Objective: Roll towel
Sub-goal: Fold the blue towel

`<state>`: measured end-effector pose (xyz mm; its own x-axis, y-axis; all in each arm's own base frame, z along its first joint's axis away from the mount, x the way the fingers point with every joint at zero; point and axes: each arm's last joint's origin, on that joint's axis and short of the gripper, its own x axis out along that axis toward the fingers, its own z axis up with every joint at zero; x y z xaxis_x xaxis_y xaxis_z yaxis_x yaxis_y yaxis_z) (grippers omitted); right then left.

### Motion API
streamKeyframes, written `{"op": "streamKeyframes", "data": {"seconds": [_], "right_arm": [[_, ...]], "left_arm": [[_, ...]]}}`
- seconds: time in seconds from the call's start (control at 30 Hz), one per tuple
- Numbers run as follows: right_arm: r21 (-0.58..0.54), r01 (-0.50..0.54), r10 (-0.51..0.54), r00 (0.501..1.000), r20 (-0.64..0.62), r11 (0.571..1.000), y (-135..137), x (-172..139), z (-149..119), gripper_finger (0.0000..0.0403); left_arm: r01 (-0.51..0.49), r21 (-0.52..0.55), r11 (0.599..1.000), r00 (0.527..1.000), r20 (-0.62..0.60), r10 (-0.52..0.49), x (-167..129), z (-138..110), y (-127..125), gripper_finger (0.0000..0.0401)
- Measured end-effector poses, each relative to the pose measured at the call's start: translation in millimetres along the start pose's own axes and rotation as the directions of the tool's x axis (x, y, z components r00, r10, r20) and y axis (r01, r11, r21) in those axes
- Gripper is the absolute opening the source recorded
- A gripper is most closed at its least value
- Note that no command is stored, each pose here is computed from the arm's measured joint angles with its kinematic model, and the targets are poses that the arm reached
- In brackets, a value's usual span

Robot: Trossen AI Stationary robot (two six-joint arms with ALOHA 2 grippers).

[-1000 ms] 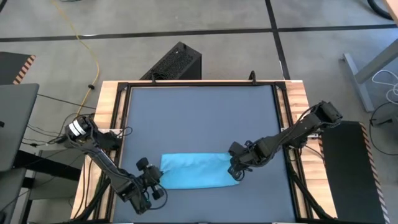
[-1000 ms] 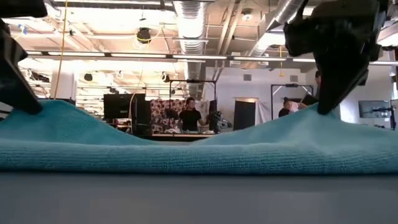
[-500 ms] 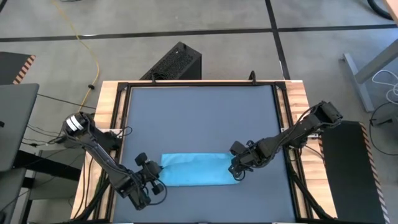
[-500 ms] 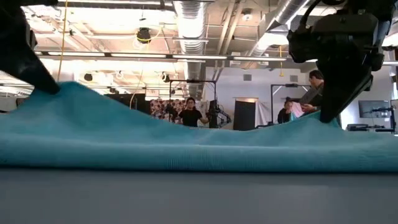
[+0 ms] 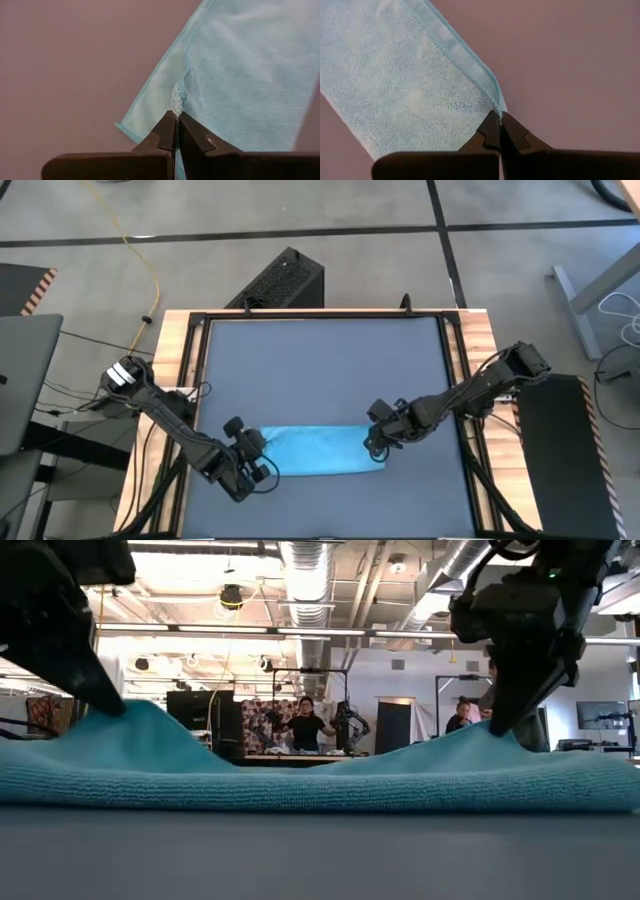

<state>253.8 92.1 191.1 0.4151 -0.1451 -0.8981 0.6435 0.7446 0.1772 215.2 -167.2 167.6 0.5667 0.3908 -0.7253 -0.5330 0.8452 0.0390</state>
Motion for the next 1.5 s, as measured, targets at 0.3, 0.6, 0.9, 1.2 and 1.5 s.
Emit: {"op": "streamKeyframes", "data": {"seconds": [0.3,0.6,0.9,1.2,1.5], "right_arm": [[0.026,0.047,-0.047,0.999,-0.021,0.999,-5,0,-2,0.0013],[0.041,0.056,-0.055,0.998,-0.011,0.998,-7,1,2,0.0045],[0.056,0.058,-0.055,0.997,-0.047,0.997,-9,2,2,0.0097],[0.044,0.059,-0.056,0.996,-0.063,0.997,-9,2,2,0.0136],[0.021,0.031,-0.028,0.995,-0.096,0.999,-4,-6,6,0.0140]], "left_arm": [[-0.028,0.004,1.000,0.999,-0.019,0.029,10,3,7,0.0000],[-0.051,0.015,0.999,0.997,-0.053,0.052,19,12,12,0.0000],[-0.042,0.001,0.999,0.988,-0.149,0.042,27,17,17,0.0026],[-0.114,0.021,0.993,0.971,-0.211,0.116,28,14,27,0.0089],[-0.116,0.036,0.993,0.989,-0.084,0.118,7,19,32,0.0109]]}}
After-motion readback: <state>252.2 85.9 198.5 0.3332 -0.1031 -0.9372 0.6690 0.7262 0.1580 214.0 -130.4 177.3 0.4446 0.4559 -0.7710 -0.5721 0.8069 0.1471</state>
